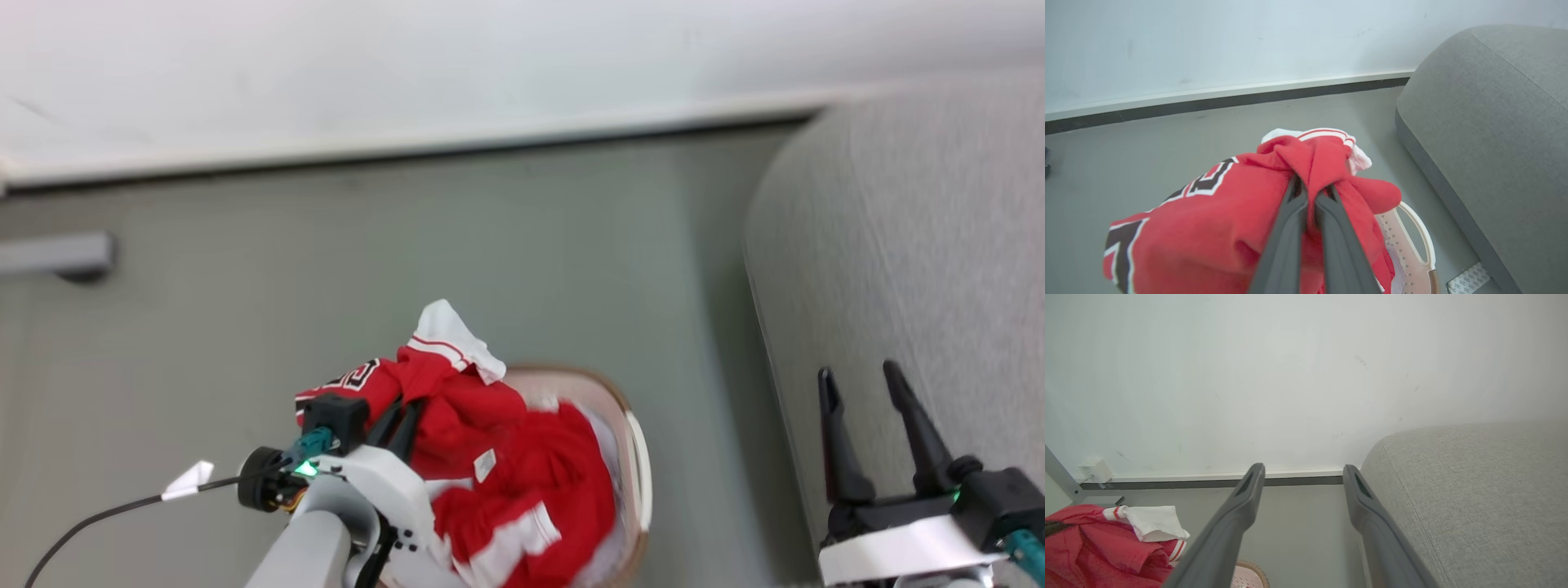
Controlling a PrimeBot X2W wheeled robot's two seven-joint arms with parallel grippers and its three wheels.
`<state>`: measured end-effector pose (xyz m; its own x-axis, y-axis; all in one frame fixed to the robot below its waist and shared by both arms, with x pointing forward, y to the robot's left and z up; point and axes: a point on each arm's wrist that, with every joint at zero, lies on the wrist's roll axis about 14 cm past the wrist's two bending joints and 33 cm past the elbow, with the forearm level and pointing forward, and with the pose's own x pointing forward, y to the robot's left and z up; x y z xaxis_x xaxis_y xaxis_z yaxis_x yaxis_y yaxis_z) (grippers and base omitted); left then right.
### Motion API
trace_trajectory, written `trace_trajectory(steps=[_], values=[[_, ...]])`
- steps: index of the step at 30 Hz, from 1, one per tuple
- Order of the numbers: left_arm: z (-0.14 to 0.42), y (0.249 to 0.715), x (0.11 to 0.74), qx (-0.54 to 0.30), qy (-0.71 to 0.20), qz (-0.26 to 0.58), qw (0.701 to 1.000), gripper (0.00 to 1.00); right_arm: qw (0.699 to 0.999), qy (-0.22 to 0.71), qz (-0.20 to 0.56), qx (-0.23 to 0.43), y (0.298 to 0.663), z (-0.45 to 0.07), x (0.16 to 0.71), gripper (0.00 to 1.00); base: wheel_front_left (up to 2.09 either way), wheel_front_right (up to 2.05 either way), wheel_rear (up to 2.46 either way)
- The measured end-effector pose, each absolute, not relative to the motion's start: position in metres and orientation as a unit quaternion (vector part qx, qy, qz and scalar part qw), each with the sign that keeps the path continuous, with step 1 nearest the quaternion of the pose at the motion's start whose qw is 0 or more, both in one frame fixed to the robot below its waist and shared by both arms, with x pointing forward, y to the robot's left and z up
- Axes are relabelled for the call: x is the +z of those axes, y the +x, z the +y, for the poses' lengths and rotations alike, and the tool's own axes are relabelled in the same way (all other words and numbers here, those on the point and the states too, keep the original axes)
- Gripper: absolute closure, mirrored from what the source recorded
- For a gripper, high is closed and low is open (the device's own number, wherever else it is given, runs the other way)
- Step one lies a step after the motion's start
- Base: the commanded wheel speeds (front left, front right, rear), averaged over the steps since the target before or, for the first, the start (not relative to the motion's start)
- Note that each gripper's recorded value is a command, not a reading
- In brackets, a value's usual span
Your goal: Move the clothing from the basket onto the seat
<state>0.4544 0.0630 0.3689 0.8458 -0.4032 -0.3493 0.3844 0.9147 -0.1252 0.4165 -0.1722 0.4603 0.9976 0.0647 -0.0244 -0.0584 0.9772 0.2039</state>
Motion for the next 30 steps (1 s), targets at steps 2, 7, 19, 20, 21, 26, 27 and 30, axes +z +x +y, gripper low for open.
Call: trace_trajectory(steps=[2, 7, 19, 20, 21, 26, 27, 30], values=[[0.064, 0.454, 0.401, -0.204, -0.030, 0.152, 0.967, 1.00, 0.994, 0.102, 0.000, 0.044, 0.411, -0.164, 0.473, 0.00, 0.00, 0.00, 0.00], [0.078, 0.446, 0.481, -0.196, -0.019, 0.066, 0.978, 1.00, 0.991, 0.099, -0.035, 0.084, 0.395, -0.140, 0.502, 0.00, 0.00, 0.00, 0.00], [0.093, 0.400, 0.616, -0.183, -0.026, -0.068, 0.980, 1.00, 0.972, 0.058, -0.103, 0.203, 0.363, -0.066, 0.553, 0.00, 0.00, 0.00, 0.00], [0.093, 0.398, 0.622, -0.184, -0.026, -0.073, 0.980, 1.00, 0.968, 0.052, -0.104, 0.222, 0.358, -0.054, 0.553, 0.00, 0.00, 0.00, 0.00], [0.092, 0.395, 0.627, -0.186, -0.024, -0.079, 0.979, 1.00, 0.964, 0.050, -0.103, 0.241, 0.354, -0.041, 0.553, 0.00, 0.00, 0.00, 0.00], [0.087, 0.386, 0.645, -0.198, -0.021, -0.095, 0.975, 1.00, 0.939, 0.021, -0.095, 0.329, 0.343, -0.002, 0.550, 0.00, 0.00, 0.00, 0.00], [0.085, 0.384, 0.647, -0.203, -0.024, -0.096, 0.974, 1.00, 0.935, 0.012, -0.095, 0.342, 0.343, 0.003, 0.550, 0.00, 0.00, 0.00, 0.00], [0.079, 0.378, 0.651, -0.215, -0.024, -0.097, 0.972, 1.00, 0.921, -0.028, -0.098, 0.375, 0.347, 0.011, 0.549, 0.00, 0.00, 0.00, 0.00]])
